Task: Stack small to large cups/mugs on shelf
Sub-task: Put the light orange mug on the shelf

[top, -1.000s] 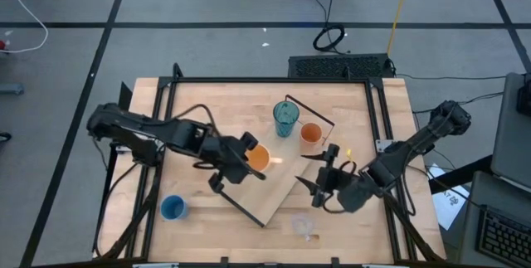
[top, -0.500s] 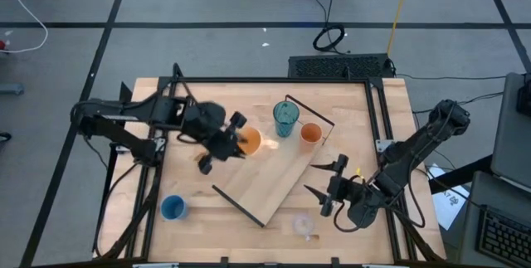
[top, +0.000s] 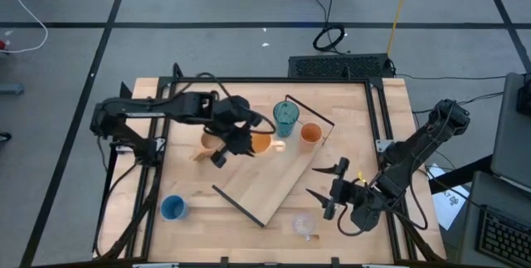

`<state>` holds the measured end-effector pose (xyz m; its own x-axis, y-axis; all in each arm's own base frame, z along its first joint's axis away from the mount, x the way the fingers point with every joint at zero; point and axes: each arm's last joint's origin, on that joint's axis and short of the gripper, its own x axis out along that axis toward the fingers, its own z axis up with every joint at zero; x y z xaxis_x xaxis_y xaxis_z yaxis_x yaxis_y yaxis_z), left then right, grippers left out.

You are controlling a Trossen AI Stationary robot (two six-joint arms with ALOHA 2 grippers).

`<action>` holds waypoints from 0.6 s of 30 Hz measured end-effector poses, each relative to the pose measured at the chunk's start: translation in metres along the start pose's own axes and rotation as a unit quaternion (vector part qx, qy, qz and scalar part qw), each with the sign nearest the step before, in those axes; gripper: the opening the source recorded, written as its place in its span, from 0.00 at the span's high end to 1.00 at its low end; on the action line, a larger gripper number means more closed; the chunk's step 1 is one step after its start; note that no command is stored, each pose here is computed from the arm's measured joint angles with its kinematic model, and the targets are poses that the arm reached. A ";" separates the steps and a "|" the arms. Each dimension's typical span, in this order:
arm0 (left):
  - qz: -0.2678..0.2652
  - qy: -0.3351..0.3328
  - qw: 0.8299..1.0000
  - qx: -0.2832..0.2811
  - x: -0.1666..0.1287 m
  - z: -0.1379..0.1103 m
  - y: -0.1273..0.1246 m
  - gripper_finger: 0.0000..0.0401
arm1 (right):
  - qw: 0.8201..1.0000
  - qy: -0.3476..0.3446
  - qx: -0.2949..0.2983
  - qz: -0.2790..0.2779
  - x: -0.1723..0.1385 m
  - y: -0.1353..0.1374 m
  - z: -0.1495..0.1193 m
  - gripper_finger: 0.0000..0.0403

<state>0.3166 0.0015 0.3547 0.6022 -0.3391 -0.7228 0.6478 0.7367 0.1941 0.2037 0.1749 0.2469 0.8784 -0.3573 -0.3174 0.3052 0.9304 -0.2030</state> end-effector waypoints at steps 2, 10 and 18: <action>-0.006 0.010 1.000 0.001 0.009 -0.003 0.004 0.98 | 1.000 -0.001 0.000 0.005 -0.002 0.001 0.000 0.27; -0.026 0.051 0.998 -0.023 0.043 -0.022 0.023 0.97 | 1.000 -0.010 0.005 0.021 -0.009 0.006 0.000 0.27; -0.044 0.071 0.996 -0.025 0.065 -0.033 0.030 0.96 | 1.000 -0.012 -0.001 0.023 -0.010 0.007 0.001 0.27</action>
<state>0.3601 0.0205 0.2917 0.4699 -0.3200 -0.8227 0.6690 0.7371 0.0954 0.1975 0.1848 0.2492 0.9003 -0.3118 -0.3038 0.2632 0.9457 -0.1906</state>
